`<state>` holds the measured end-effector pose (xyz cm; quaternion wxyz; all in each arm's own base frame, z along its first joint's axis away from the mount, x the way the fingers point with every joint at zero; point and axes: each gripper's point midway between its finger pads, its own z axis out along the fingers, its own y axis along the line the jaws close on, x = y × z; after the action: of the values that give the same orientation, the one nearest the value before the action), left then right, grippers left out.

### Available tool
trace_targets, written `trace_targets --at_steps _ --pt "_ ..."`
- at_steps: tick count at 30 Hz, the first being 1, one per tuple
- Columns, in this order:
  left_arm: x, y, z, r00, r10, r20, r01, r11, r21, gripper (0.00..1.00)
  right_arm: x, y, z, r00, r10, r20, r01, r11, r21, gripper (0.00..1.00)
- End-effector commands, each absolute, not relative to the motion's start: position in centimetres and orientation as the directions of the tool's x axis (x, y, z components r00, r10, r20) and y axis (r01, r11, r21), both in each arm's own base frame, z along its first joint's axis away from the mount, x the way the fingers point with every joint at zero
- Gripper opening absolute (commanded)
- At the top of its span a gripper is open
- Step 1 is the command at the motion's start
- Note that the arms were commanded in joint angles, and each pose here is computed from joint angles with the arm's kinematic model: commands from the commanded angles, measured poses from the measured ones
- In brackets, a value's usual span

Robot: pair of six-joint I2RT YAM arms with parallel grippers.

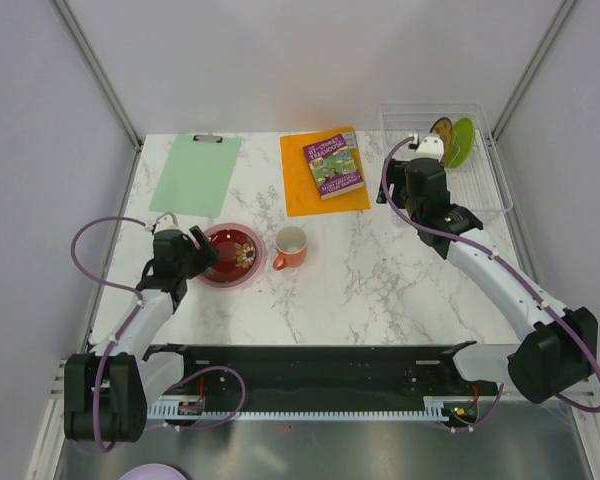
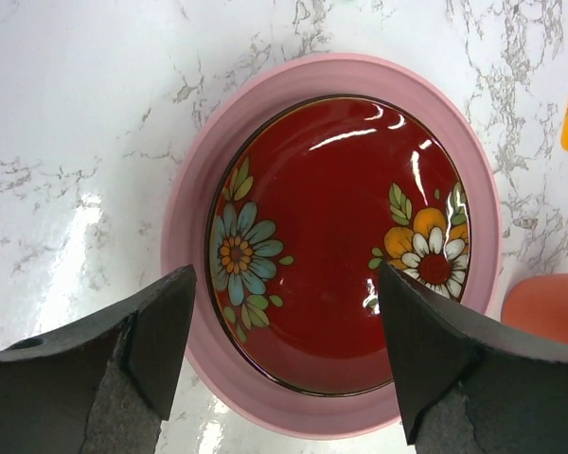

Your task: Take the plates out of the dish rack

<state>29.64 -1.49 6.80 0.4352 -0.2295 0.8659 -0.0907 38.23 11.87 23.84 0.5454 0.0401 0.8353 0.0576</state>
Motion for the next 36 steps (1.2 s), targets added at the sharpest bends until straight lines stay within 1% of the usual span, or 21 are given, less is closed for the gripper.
trace_targets --at_steps 1,2,3,4,6,8,9,10,11,12,13,14,15,16,18,19,23,24,25,29,36 --pt "30.8 -0.9 10.2 -0.471 -0.427 -0.772 -0.277 0.902 -0.33 0.84 40.6 6.8 26.5 -0.323 0.056 -0.945 0.211 0.977 -0.014 0.82" --pt "30.8 -1.3 10.8 -0.464 -0.429 -0.775 -0.257 0.902 -0.346 0.84 41.4 6.1 27.6 -0.3 0.039 -0.953 0.239 0.97 -0.036 0.83" --pt "30.9 -2.1 11.7 -0.458 -0.433 -0.776 -0.216 0.901 -0.375 0.84 42.5 5.1 26.8 -0.317 0.022 -0.948 0.282 0.957 -0.071 0.83" --pt "31.1 -2.7 13.2 -0.436 -0.439 -0.786 -0.174 0.898 -0.405 0.84 43.7 3.7 28.2 -0.293 0.03 -0.956 0.32 0.945 -0.068 0.83" --pt "31.4 -4.1 15.5 -0.413 -0.453 -0.79 -0.096 0.884 -0.457 0.84 45.8 2.2 26.6 -0.336 -0.002 -0.942 0.365 0.922 -0.132 0.83" --pt "31.5 -4.9 17.2 -0.394 -0.457 -0.797 -0.04 0.875 -0.482 0.84 47.9 -0.5 27.5 -0.312 0.018 -0.95 0.434 0.892 -0.125 0.83" --pt "31.6 -5.7 18.6 -0.388 -0.454 -0.803 0.018 0.867 -0.498 0.84 49.4 -1.2 25.6 -0.346 0.026 -0.938 0.445 0.884 -0.139 0.83" --pt "31.6 -6.1 19.1 -0.384 -0.45 -0.807 0.046 0.863 -0.503 0.84 50.8 -2.7 26.7 -0.312 0.051 -0.949 0.462 0.881 -0.105 0.83" --pt "31.6 -6.6 19.8 -0.379 -0.443 -0.813 0.077 0.86 -0.505 0.84 51.8 -3.3 26.3 -0.312 0.063 -0.948 0.464 0.881 -0.094 0.83" --pt "31.6 -7.2 20.6 -0.377 -0.433 -0.819 0.123 0.853 -0.508 0.84 53.3 -3.7 24.5 -0.342 0.066 -0.938 0.458 0.883 -0.104 0.83" --pt "31.5 -7.5 20.9 -0.371 -0.428 -0.824 0.146 0.849 -0.507 0.84 54.5 -4.6 25.7 -0.314 0.071 -0.947 0.466 0.88 -0.089 0.82" --pt "31.4 -7.7 21.1 -0.37 -0.418 -0.83 0.168 0.848 -0.502 0.84 55.5 -5.0 25.4 -0.321 0.064 -0.945 0.462 0.882 -0.097 0.82" --pt "31.4 -8.2 21.9 -0.354 -0.409 -0.841 0.215 0.839 -0.499 0.85 56.6 -5.3 23.4 -0.367 0.039 -0.929 0.45 0.882 -0.141 0.82" --pt "31.5 -8.4 22.4 -0.339 -0.404 -0.85 0.237 0.838 -0.492 0.85 57.7 -6.0 24.3 -0.35 0.028 -0.936 0.457 0.878 -0.144 0.81" --pt "31.6 -8.8 22.6 -0.339 -0.389 -0.857 0.268 0.833 -0.484 0.85 59.2 -6.6 22.3 -0.385 0.008 -0.923 0.44 0.88 -0.176 0.81" --pt "31.7 -8.9 22.7 -0.335 -0.384 -0.86 0.278 0.832 -0.48 0.85 59.9 -7.4 22.7 -0.371 0.015 -0.929 0.446 0.88 -0.164 0.8" --pt "32.2 -9.2 22.9 -0.333 -0.386 -0.86 0.298 0.823 -0.484 0.85 62.0 -7.3 20.2 -0.39 0.022 -0.92 0.406 0.902 -0.151 0.78" --pt "32.4 -9.3 22.7 -0.342 -0.386 -0.857 0.297 0.821 -0.488 0.85 62.2 -9.2 20.6 -0.38 0.026 -0.924 0.431 0.89 -0.152 0.77" --pt "32.5 -9.4 22.7 -0.343 -0.384 -0.857 0.301 0.819 -0.487 0.85 62.5 -9.3 20.4 -0.384 0.02 -0.923 0.429 0.889 -0.159 0.77" --pt "32.9 -9.6 22.3 -0.346 -0.382 -0.857 0.308 0.817 -0.488 0.84 63.6 -9.4 18.8 -0.411 -0.009 -0.912 0.396 0.899 -0.187 0.72" --pt "33.2 -9.6 21.8 -0.361 -0.376 -0.853 0.3 0.819 -0.489 0.84 64.7 -9.1 16.8 -0.431 -0.021 -0.902 0.351 0.917 -0.189 0.68"
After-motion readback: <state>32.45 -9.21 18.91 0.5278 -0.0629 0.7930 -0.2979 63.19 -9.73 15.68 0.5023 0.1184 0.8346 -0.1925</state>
